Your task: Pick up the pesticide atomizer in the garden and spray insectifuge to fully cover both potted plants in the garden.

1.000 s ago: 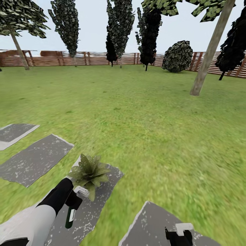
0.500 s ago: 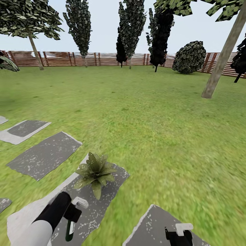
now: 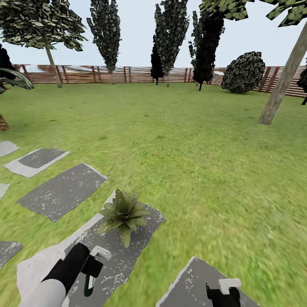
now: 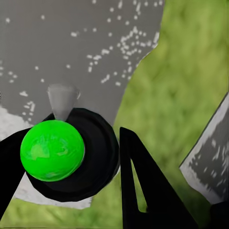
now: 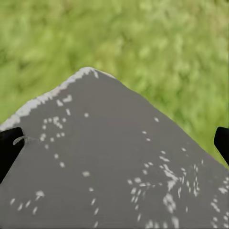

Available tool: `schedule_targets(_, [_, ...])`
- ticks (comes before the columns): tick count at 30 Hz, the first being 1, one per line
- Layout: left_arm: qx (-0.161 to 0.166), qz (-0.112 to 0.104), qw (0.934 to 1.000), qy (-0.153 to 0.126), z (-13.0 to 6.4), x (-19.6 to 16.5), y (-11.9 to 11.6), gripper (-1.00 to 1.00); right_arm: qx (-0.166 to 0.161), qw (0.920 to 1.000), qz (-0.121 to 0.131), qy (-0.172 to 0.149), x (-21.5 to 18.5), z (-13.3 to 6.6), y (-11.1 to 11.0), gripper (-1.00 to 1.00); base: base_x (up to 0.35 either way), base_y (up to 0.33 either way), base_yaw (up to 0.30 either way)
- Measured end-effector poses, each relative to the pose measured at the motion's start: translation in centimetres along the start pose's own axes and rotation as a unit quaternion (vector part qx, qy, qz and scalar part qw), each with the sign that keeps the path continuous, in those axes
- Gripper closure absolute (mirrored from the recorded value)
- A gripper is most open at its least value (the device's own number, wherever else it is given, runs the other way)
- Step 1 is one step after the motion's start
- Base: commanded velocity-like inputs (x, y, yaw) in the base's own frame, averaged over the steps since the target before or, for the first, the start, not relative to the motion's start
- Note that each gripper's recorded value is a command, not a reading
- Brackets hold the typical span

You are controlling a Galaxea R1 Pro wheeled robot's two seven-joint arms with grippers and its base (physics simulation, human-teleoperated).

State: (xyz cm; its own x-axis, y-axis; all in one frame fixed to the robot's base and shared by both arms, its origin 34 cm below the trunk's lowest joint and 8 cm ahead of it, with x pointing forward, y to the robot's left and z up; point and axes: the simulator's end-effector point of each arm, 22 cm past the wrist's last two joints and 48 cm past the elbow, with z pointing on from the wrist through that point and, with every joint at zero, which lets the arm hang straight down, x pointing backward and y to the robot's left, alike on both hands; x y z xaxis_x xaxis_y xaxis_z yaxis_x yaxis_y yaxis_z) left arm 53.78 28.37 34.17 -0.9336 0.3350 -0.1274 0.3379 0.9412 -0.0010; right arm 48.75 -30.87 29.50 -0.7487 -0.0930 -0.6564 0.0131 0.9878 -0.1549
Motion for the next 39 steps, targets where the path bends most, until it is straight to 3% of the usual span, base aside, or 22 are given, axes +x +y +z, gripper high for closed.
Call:
schedule_targets(15, [0.0, -0.001, 1.0, 0.0, 0.1, 0.0, -0.1, 1.0, 0.0, 1.0, 0.0, 0.001, 0.1, 0.0, 0.0, -1.0, 0.109, -0.159, 0.046])
schedule_targets(23, [0.0, -0.001, 1.0, -0.001, 0.1, 0.0, 0.0, 1.0, -0.001, 1.0, 0.0, 0.001, 0.1, 0.0, 0.1, -1.0, 0.038, -0.261, 0.262])
schedule_targets(32, [0.003, -0.003, 1.0, -0.002, 0.1, -0.1, -0.2, 1.0, -0.001, 1.0, 0.0, 0.001, 0.1, 0.0, 0.1, -1.0, -0.164, -0.222, 0.276])
schedule_targets(39, [0.01, -0.006, 0.9999, -0.006, 0.1, -0.5, -1.1, 1.0, -0.001, 1.0, 0.0, 0.001, 0.1, 0.0, 0.1, -1.0, 0.126, -0.246, 0.27])
